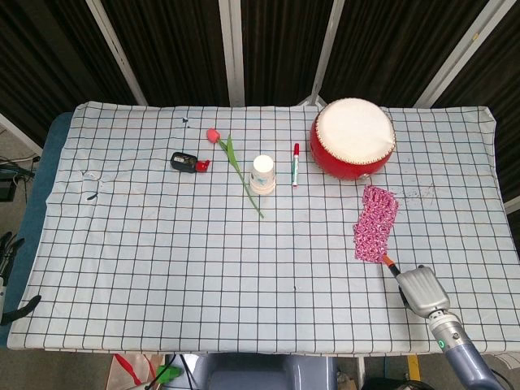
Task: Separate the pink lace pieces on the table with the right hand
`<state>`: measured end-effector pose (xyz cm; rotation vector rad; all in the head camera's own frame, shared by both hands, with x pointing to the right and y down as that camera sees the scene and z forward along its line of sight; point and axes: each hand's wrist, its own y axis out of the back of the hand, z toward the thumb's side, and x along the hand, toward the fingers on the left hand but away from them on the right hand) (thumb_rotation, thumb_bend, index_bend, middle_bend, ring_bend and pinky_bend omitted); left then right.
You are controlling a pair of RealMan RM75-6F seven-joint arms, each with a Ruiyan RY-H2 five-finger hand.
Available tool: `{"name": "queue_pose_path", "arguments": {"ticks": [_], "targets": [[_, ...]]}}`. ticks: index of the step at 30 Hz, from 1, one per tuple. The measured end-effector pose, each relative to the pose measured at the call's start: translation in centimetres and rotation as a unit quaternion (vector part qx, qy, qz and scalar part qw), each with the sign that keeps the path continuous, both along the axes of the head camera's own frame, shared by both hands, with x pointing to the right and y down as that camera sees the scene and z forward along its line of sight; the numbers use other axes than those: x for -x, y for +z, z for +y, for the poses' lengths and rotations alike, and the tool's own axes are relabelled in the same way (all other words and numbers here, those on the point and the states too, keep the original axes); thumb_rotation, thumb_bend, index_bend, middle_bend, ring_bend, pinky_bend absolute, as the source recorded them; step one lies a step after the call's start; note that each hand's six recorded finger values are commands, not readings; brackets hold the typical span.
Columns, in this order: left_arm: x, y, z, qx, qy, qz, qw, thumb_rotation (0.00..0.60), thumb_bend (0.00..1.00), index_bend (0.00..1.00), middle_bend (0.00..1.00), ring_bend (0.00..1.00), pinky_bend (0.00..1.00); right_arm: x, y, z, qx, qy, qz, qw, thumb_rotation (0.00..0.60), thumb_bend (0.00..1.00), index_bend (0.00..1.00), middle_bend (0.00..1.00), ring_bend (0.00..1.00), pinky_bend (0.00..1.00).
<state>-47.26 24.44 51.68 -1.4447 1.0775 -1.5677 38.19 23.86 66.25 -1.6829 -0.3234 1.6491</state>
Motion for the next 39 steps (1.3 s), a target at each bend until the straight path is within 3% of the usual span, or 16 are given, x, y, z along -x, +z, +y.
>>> {"name": "queue_pose_path", "arguments": {"ticks": [16, 39], "targets": [[0.1, 0.3, -0.1, 0.004, -0.004, -0.008, 1.0, 0.6, 0.25, 0.11, 0.0, 0.0, 0.02, 2.7, 1.9, -2.1, 0.011, -0.006, 0.007, 0.9999, 0.6, 0.76, 0.1, 0.84, 0.81, 0.47], [0.0, 0.6, -0.1, 0.008, -0.003, -0.013, 0.9999, 0.6, 0.25, 0.12, 0.0, 0.0, 0.02, 2.3, 2.5, -1.2, 0.039, -0.017, 0.022, 0.9989, 0.6, 0.76, 0.13, 0.84, 0.81, 0.47]]}}
